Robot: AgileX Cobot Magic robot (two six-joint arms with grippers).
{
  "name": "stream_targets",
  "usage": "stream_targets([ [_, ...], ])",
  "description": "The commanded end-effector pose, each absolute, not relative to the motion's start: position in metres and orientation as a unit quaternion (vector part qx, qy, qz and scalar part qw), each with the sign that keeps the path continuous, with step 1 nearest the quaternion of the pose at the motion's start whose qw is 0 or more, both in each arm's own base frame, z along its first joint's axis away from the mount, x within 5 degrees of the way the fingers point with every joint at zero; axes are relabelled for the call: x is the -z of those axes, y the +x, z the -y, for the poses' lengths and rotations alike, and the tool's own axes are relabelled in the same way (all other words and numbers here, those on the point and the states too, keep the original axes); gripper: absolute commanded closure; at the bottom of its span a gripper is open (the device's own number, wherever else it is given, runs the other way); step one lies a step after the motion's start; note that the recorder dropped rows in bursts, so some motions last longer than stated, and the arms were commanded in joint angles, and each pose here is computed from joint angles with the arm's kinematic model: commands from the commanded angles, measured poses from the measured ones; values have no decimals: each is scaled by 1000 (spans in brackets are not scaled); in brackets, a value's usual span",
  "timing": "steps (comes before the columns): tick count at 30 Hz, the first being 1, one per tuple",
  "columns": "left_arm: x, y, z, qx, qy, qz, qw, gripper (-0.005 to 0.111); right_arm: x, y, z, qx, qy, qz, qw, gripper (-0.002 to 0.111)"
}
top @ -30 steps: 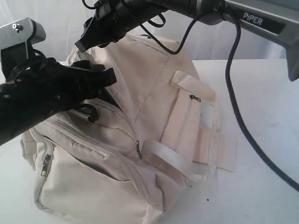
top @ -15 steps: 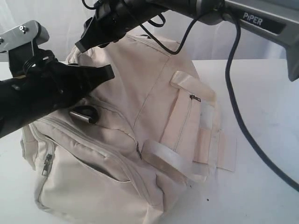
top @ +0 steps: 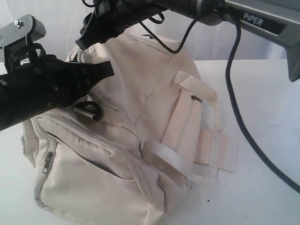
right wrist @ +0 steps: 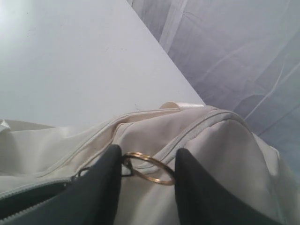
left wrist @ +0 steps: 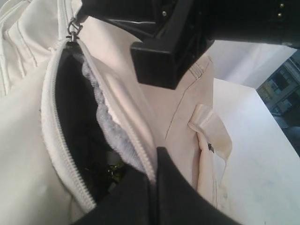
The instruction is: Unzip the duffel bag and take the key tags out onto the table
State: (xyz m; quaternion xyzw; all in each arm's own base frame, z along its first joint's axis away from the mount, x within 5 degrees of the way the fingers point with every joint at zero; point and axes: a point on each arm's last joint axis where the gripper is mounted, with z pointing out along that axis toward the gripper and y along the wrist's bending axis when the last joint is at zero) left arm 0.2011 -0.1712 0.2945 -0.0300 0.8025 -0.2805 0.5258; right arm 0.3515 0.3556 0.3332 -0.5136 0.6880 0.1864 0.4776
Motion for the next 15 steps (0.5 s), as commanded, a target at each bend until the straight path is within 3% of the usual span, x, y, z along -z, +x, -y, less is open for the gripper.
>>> stream_targets([
  [1, -303, 193, 166, 297, -41, -804, 514, 107, -360, 374, -334, -149, -464, -665, 566, 108],
  [15, -305, 188, 162, 290, -30, -813, 504, 107, -358, 378, -332, -151, -457, -669, 567, 108],
])
